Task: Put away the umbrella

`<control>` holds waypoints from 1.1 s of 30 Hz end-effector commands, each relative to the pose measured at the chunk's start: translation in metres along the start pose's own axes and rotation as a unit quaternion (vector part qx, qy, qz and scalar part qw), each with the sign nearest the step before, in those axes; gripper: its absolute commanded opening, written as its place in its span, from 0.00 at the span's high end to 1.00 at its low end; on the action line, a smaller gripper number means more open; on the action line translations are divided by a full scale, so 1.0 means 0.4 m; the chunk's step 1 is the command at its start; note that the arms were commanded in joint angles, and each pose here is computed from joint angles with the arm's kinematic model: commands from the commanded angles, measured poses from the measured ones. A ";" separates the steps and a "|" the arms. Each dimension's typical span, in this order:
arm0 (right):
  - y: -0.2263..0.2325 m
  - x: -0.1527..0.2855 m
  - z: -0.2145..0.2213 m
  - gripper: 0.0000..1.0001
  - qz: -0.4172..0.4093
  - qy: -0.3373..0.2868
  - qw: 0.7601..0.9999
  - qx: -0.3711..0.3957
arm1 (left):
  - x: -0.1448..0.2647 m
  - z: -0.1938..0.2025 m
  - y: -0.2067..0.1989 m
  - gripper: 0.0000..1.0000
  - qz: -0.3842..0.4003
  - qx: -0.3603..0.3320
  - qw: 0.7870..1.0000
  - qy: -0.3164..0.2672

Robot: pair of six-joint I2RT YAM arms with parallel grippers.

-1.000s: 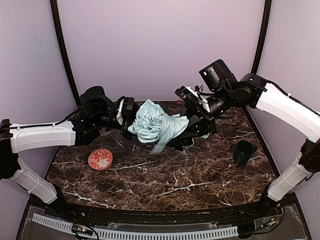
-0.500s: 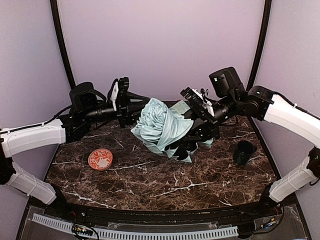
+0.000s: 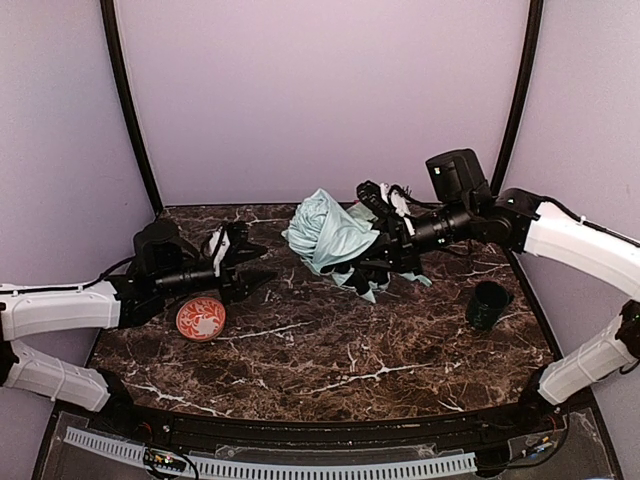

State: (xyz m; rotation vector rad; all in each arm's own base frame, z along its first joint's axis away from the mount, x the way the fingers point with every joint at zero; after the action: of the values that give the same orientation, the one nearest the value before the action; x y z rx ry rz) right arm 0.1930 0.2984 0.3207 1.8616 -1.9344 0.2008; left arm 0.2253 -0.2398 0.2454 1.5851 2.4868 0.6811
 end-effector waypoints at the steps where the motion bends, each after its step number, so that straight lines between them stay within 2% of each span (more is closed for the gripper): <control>1: -0.024 0.002 -0.017 1.00 0.088 -0.013 0.993 0.082 | -0.004 -0.065 0.083 0.48 -0.022 0.030 0.999 -0.018; 7: -0.035 -0.015 0.016 1.00 0.128 0.016 0.984 0.126 | 0.003 -0.185 0.180 0.48 -0.005 0.039 0.998 -0.043; 9: -0.027 -0.022 0.021 1.00 0.120 0.023 0.983 0.140 | 0.001 -0.249 0.187 0.47 0.041 0.031 0.997 -0.064; 11: -0.013 -0.024 0.014 1.00 0.097 0.019 0.985 0.144 | -0.019 -0.306 0.177 0.46 0.120 0.032 0.988 -0.090; 13: 0.000 -0.026 0.002 1.00 0.072 0.014 0.987 0.142 | -0.045 -0.359 0.184 0.44 0.154 0.031 0.983 -0.096; 16: 0.010 -0.031 -0.005 1.00 0.047 0.015 0.990 0.135 | -0.100 -0.391 0.133 0.40 0.198 0.005 0.976 -0.085; 22: 0.024 -0.028 -0.025 1.00 0.025 0.001 0.991 0.129 | -0.166 -0.371 0.085 0.37 0.232 -0.020 0.970 -0.067; 24: 0.024 -0.029 -0.027 1.00 0.023 0.001 0.992 0.125 | -0.184 -0.341 0.103 0.37 0.195 -0.016 0.980 -0.033; 26: 0.024 -0.030 -0.024 1.00 0.021 0.002 0.992 0.121 | -0.178 -0.308 0.168 0.37 0.147 0.041 0.988 -0.012; 29: 0.014 -0.032 -0.017 1.00 0.032 0.006 0.993 0.114 | -0.098 -0.283 0.254 0.40 0.141 0.144 0.977 -0.074; 31: -0.001 -0.030 -0.016 1.00 0.040 0.006 0.995 0.096 | -0.032 -0.243 0.248 0.37 0.098 0.125 0.980 -0.119; 33: -0.015 -0.018 -0.023 1.00 0.041 -0.003 0.996 0.081 | -0.011 -0.204 0.222 0.36 0.075 0.097 0.986 -0.109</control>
State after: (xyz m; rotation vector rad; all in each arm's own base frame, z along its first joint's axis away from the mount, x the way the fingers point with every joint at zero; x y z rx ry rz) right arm 0.1896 0.3045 0.2919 1.8258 -1.9538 0.4863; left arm 0.2995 -0.2612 0.3442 1.9392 2.4438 0.3361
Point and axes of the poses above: each gripper's point midway between its finger pads, its own x axis back along the fingers, its own y axis along the line the jaws close on, z = x × y, the point moved 6 cm from there along x, back along the fingers, and after that the axes turned 11 degrees about -x, right-handed, at the moved point
